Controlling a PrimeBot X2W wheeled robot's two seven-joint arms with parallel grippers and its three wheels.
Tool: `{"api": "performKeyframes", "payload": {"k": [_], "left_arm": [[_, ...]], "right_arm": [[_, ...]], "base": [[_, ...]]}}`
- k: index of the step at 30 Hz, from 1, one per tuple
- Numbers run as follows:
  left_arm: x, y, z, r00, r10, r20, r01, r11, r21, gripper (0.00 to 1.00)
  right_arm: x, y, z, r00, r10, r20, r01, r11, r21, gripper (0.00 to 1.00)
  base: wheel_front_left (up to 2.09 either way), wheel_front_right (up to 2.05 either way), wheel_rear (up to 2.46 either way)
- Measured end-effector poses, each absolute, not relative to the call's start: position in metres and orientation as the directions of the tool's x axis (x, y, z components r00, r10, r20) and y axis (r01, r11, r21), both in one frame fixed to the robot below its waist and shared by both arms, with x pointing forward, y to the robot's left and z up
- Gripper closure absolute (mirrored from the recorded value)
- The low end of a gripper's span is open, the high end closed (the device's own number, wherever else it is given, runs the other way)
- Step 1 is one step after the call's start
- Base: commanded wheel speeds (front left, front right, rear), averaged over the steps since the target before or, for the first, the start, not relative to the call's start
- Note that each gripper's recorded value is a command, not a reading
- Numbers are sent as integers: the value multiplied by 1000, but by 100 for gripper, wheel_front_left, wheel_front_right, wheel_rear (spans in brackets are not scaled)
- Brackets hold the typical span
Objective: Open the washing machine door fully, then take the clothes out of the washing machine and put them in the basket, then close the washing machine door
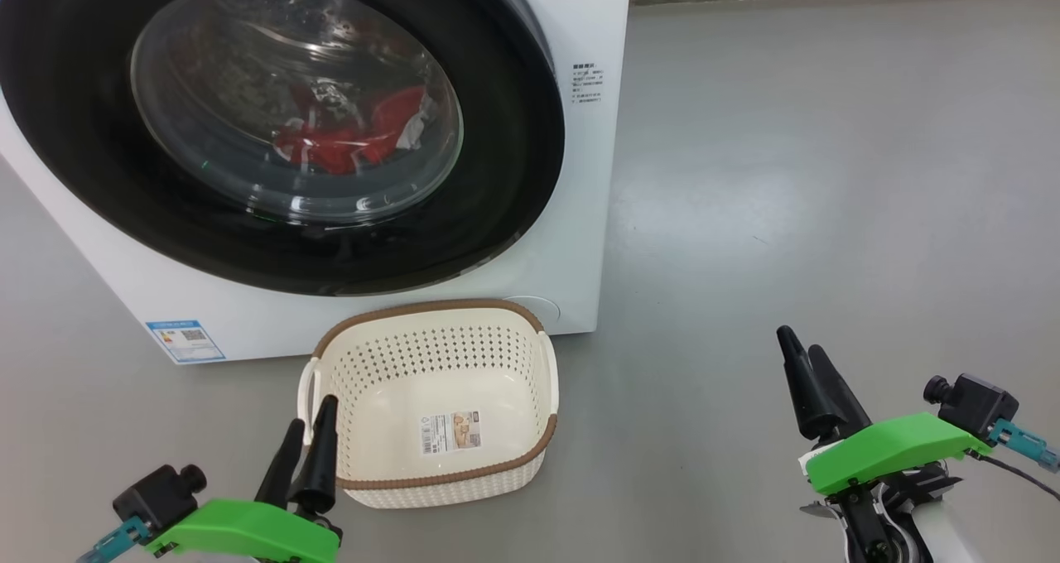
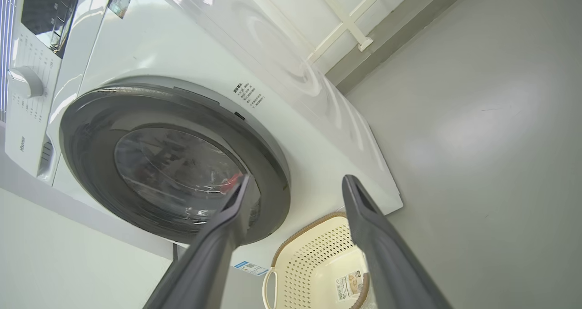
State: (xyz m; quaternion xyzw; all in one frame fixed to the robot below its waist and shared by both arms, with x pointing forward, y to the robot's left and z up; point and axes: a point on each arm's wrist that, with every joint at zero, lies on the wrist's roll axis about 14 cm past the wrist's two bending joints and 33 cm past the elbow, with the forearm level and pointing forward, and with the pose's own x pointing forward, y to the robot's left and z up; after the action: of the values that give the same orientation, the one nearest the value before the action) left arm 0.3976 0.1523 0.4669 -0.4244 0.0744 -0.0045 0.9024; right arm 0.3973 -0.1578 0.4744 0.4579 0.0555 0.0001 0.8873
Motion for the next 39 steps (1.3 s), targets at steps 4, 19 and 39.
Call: {"api": "performKeyframes", "payload": {"k": [4, 19, 39], "left_arm": [[403, 152, 471, 991, -66, -119, -43, 674, -737, 0], [412, 144, 481, 993, -86, -82, 15, 775, -631, 0], [417, 134, 501, 994, -113, -6, 98, 884, -457, 0]], "right_arm": [[402, -158, 481, 996, 50, -77, 29, 624, 781, 0], [408, -159, 494, 999, 48, -24, -20, 741, 671, 0], [416, -148, 525, 992, 95, 78, -121, 867, 484, 0]], "base": [[0, 0, 0], [0, 0, 0], [0, 0, 0]]}}
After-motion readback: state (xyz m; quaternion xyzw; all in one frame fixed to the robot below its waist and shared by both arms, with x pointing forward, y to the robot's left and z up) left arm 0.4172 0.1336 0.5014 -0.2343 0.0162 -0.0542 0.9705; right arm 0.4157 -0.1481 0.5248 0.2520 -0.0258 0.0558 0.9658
